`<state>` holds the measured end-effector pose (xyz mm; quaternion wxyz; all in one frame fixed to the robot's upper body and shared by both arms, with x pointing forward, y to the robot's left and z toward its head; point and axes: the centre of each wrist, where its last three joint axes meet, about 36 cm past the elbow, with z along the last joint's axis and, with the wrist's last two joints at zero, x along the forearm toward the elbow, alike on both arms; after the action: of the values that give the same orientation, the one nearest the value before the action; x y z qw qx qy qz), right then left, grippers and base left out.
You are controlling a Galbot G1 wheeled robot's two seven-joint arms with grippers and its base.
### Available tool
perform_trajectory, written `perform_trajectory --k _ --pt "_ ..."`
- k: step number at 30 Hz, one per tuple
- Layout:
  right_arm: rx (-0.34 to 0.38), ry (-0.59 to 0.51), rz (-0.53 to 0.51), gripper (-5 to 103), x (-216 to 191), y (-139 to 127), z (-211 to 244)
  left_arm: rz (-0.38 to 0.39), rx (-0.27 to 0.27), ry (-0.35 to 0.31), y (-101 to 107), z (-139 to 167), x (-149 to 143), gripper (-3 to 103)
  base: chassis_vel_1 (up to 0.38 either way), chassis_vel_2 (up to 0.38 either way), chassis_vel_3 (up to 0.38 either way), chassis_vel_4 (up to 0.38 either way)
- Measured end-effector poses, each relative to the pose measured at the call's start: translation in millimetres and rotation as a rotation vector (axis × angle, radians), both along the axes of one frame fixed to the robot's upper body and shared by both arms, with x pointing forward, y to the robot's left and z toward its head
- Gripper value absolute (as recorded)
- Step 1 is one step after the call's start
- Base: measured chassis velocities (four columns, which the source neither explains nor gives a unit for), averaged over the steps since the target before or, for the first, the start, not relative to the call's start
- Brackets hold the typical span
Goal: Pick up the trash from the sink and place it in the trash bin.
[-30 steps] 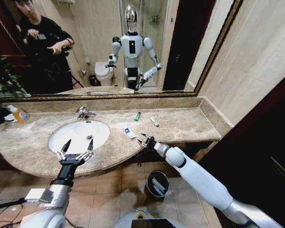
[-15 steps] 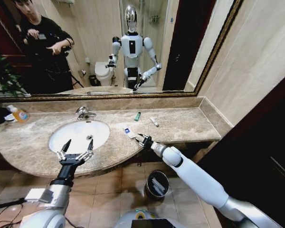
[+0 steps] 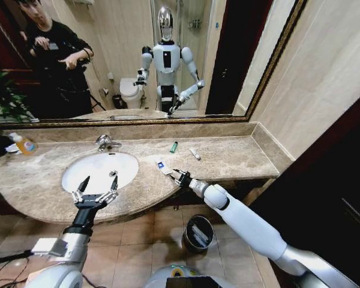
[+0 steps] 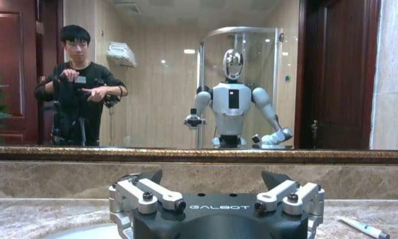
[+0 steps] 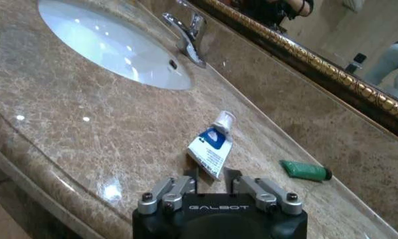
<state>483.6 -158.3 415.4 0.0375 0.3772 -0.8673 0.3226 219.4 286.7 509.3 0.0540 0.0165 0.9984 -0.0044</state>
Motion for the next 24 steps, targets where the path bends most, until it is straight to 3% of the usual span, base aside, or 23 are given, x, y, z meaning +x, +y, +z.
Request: perform_trajectory --k 2,4,12,24 --pt "0.0 0.001 0.0 25 0.1 0.2 0.0 0.0 0.0 0.0 0.0 0.0 0.0 100 0.0 0.0 0.0 0.0" --pt "0.001 0.002 0.0 16 0.0 0.6 -0.1 0.0 0.0 0.0 0.0 0.0 0.0 100 0.0 0.0 0.0 0.0" --pt "-0.001 0.002 0.005 13 -0.2 1.9 0.0 0.0 0.0 0.0 0.0 0.0 0.0 100 0.0 0.0 0.0 0.0" --pt "-0.006 -0.001 0.014 20 -0.1 4.9 0.4 0.0 0.0 0.0 0.0 0.0 0.0 100 0.0 0.0 0.0 0.0"
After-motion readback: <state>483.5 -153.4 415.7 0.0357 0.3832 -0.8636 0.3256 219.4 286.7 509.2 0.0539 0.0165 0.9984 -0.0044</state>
